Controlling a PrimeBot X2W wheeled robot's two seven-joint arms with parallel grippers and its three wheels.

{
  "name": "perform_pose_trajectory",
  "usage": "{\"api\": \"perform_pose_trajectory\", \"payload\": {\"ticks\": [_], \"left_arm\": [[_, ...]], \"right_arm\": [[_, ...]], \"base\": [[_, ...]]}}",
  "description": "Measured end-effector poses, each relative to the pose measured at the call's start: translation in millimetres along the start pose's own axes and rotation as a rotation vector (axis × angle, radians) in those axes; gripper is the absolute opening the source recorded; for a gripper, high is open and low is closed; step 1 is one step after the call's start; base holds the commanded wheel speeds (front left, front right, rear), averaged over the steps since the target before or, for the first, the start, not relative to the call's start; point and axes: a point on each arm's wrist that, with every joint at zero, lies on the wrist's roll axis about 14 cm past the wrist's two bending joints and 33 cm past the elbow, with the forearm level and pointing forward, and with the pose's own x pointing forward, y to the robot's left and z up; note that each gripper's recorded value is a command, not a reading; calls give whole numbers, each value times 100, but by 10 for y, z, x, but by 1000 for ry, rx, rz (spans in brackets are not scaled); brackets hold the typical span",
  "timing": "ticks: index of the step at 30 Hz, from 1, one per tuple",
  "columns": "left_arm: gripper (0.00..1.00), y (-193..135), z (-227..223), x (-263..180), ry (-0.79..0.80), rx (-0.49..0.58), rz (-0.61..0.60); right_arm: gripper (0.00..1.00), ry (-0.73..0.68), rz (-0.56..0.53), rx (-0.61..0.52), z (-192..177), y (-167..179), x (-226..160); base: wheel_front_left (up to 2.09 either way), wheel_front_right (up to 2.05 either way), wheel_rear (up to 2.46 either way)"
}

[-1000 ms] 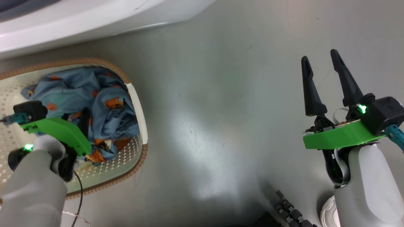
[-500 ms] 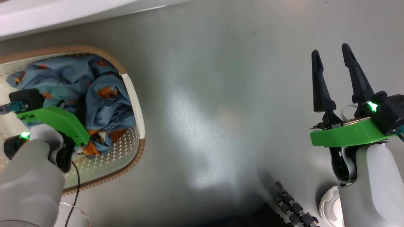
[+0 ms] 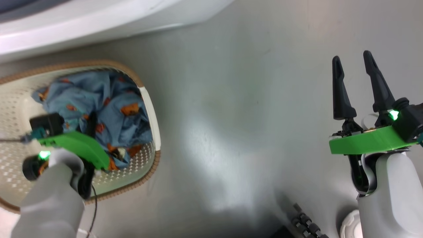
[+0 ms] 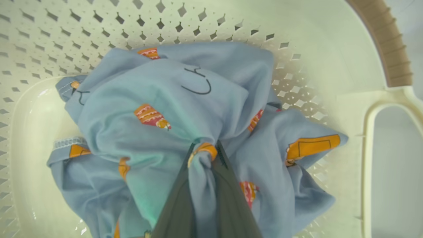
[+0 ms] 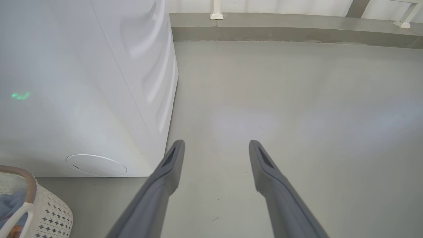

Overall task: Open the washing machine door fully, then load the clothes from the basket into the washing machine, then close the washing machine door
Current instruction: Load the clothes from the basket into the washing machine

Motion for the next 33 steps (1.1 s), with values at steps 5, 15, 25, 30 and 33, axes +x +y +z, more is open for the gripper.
{"api": "perform_pose_trajectory", "payload": {"ticks": [5, 15, 25, 30, 33], "left_arm": [[0, -79, 38, -282, -51, -20, -4], [0, -189, 450, -1026, -283, 1, 17], [0, -348, 531, -1893, -492, 35, 58], [0, -439, 528, -2268, -581, 55, 63], [0, -463, 525, -2404, -615, 59, 67]], "right_arm": [[100, -9, -1, 14, 125, 10, -150], [100, -49, -3, 38, 440, 19, -542], [100, -107, 6, 49, 738, 38, -1003], [100, -139, 13, 58, 852, 53, -1236], [100, -151, 15, 61, 888, 58, -1324]], "base": [[0, 0, 0], [0, 0, 0], [0, 0, 0], [0, 0, 0], [0, 0, 0]]}}
